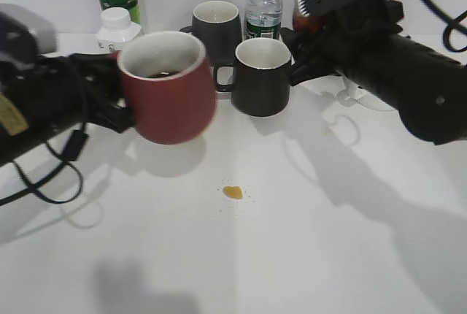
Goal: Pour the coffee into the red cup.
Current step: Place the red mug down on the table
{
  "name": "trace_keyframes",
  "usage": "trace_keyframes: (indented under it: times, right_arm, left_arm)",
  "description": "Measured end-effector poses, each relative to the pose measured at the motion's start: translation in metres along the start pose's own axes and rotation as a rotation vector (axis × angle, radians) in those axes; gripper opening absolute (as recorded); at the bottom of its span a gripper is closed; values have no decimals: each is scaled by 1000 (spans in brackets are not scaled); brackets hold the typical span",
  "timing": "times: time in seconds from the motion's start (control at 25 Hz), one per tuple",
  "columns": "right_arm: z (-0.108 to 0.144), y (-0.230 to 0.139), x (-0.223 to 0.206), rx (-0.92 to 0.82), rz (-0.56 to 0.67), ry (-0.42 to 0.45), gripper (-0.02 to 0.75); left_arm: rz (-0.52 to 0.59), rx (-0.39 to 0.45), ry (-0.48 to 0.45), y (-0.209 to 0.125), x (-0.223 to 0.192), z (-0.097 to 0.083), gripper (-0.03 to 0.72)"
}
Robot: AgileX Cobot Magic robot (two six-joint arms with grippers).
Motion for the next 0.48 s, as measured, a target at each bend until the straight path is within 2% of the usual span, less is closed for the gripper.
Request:
trace_keyframes:
  times: [0.2, 0.48]
  right_arm:
    - [-12, -8, 7, -124, 67, -43, 506]
    - [-5, -45, 24, -205, 184, -43, 506]
  left_arm:
    - [-15, 17, 113, 5, 24, 32, 67]
    - [-4, 34, 278, 4, 49, 81, 67]
Point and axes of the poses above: a point on each arm's last joint axis where the gripper is mounted, x pointing back along that axis away from the gripper, z along the wrist's bending axis when the last joint is at zero, y = z × x, the point moved 10 cm from there along -x, pointing out along that axis toward the gripper, and after that the axes turned 8 degrees about x, right-handed, at the moved point
